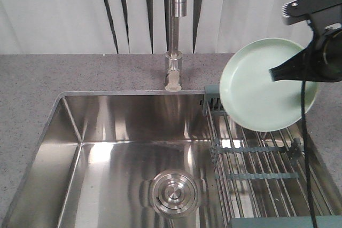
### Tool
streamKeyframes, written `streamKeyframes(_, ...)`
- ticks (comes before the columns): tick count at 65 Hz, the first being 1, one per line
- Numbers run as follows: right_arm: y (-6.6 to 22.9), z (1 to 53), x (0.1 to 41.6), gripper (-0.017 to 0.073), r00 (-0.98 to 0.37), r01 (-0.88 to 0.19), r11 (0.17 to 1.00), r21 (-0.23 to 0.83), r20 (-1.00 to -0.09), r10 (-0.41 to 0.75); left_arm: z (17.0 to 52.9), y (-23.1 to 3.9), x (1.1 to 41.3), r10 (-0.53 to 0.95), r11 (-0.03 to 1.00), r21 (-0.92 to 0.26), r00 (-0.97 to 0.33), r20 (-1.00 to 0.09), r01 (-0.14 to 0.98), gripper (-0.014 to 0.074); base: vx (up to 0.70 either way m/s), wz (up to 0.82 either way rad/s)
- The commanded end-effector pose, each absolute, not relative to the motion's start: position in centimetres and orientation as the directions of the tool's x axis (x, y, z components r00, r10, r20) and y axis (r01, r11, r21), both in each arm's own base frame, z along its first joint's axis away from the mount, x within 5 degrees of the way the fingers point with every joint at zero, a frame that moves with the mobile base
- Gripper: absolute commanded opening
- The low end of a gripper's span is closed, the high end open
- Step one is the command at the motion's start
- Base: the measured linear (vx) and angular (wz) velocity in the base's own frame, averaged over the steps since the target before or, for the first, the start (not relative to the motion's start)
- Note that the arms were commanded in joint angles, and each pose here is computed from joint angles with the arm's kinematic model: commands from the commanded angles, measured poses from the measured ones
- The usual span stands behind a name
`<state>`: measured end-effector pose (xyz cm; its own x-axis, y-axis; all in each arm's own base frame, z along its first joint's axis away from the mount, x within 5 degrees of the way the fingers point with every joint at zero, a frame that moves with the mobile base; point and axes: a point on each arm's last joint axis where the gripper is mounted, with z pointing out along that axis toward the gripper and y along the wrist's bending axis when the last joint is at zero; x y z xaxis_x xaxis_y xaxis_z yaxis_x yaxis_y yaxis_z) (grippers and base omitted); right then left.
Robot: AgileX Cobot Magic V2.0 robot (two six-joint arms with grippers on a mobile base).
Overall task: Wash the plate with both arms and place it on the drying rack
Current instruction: 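Lower the plate onto the wire drying rack and open the right gripper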
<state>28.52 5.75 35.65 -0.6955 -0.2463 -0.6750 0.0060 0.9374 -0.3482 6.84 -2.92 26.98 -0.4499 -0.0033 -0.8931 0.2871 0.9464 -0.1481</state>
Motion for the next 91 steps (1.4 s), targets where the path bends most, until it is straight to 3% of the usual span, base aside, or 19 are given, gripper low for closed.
streamKeyframes(1, 3.7, 38.1, 28.4, -0.0001, -0.625, 0.098, 0.922, -0.374, -0.745, -0.235, 28.3, -2.9, 7.1, -0.048, 0.947, -0.166, -0.392, -0.919, 0.275, -0.0006, 0.00, 0.00)
streamKeyframes(11, 1.9, 36.2, 30.5, -0.0001, -0.667, 0.081, 0.928, -0.365, -0.712, -0.221, 28.3, -2.9, 7.1, -0.048, 0.947, -0.166, -0.392, -0.919, 0.275, -0.0006, 0.00, 0.00)
streamKeyframes(36, 3.2, 27.7, 36.1, -0.0001, -0.783, -0.093, 0.911, -0.402, -0.536, -0.317, 28.3, -2.9, 7.1, -0.048, 0.947, -0.166, -0.392, -0.919, 0.275, -0.0006, 0.00, 0.00)
streamKeyframes(66, 4.1, 24.5, 37.3, 0.0010, -0.811, -0.159, 0.919, -0.360, -0.484, -0.329, 28.3, -2.9, 7.1, -0.048, 0.947, -0.166, -0.392, -0.919, 0.275, -0.0006, 0.00, 0.00)
streamKeyframes(79, 4.0, 24.5, 37.3, 0.0118, -0.812, -0.160, 0.917, -0.365, -0.479, -0.332, 28.3, -2.9, 7.1, -0.048, 0.947, -0.166, -0.392, -0.919, 0.275, -0.0006, 0.00, 0.00)
streamKeyframes(91, 3.9, 24.5, 37.2, 0.0362, -0.819, -0.155, 0.915, -0.373, -0.469, -0.330, 28.3, -2.9, 7.1, -0.048, 0.947, -0.166, -0.392, -0.919, 0.275, -0.0006, 0.00, 0.00)
